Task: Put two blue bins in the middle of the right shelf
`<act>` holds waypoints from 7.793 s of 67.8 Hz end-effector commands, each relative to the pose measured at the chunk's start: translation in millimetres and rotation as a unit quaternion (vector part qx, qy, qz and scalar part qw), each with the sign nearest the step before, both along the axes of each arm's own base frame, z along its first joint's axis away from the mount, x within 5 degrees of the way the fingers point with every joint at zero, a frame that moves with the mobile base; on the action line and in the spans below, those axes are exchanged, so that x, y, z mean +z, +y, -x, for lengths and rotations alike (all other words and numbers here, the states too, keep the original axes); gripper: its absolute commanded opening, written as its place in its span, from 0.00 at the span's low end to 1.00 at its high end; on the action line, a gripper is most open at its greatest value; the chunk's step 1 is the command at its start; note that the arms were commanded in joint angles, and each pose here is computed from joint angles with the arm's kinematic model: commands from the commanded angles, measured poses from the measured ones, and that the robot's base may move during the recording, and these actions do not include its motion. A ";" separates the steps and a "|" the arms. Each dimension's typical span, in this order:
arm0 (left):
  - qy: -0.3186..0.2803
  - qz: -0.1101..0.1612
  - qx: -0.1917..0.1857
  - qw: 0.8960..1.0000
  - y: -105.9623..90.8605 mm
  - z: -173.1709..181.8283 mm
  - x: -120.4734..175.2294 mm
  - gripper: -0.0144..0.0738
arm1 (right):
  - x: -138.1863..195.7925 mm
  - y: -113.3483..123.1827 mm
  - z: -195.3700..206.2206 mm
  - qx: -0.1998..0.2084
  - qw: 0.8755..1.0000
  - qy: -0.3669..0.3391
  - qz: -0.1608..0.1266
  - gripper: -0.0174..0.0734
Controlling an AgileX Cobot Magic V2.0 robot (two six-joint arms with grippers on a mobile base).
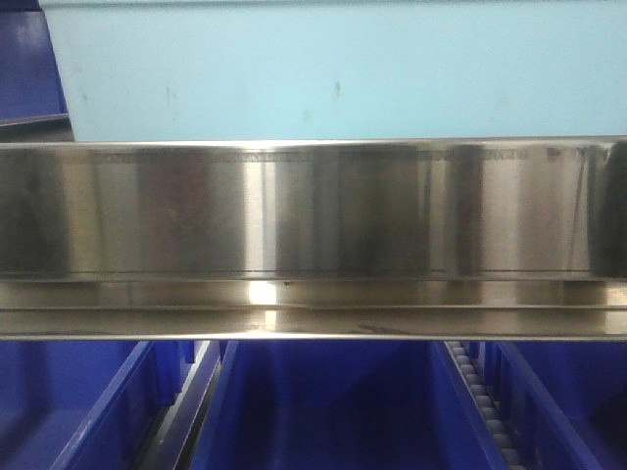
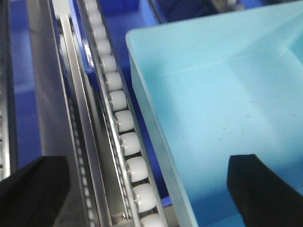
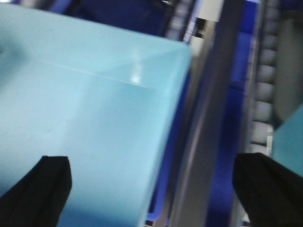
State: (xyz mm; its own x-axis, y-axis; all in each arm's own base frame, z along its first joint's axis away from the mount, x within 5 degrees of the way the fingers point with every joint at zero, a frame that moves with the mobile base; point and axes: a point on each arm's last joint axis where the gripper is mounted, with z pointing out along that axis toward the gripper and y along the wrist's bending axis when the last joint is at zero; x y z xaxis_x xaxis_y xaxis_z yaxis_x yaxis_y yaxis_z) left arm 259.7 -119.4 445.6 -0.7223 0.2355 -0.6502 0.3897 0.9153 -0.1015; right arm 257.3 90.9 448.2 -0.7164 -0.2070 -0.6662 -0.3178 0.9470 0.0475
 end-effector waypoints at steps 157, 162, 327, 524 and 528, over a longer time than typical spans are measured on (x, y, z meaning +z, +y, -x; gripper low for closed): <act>-0.090 0.082 0.006 0.993 -24.8 -4.8 69.0 0.04 | 26.9 9.5 -31.5 -0.041 0.998 -0.025 -0.045 0.02; -0.098 0.086 0.006 0.991 -23.9 -3.1 73.7 0.04 | 26.9 9.5 -31.5 -0.041 0.998 -0.025 -0.045 0.02; -0.115 0.095 0.007 0.989 -25.6 -6.5 75.7 0.04 | 29.4 10.6 -34.8 -0.041 0.997 -0.045 -0.053 0.02; -0.115 0.095 0.007 0.989 -25.6 -6.5 75.7 0.04 | 41.8 17.9 -57.3 -0.040 0.981 -0.161 -0.099 0.02; -0.115 0.095 0.007 0.989 -25.6 -6.5 75.7 0.04 | 41.8 17.9 -57.3 -0.040 0.981 -0.161 -0.099 0.02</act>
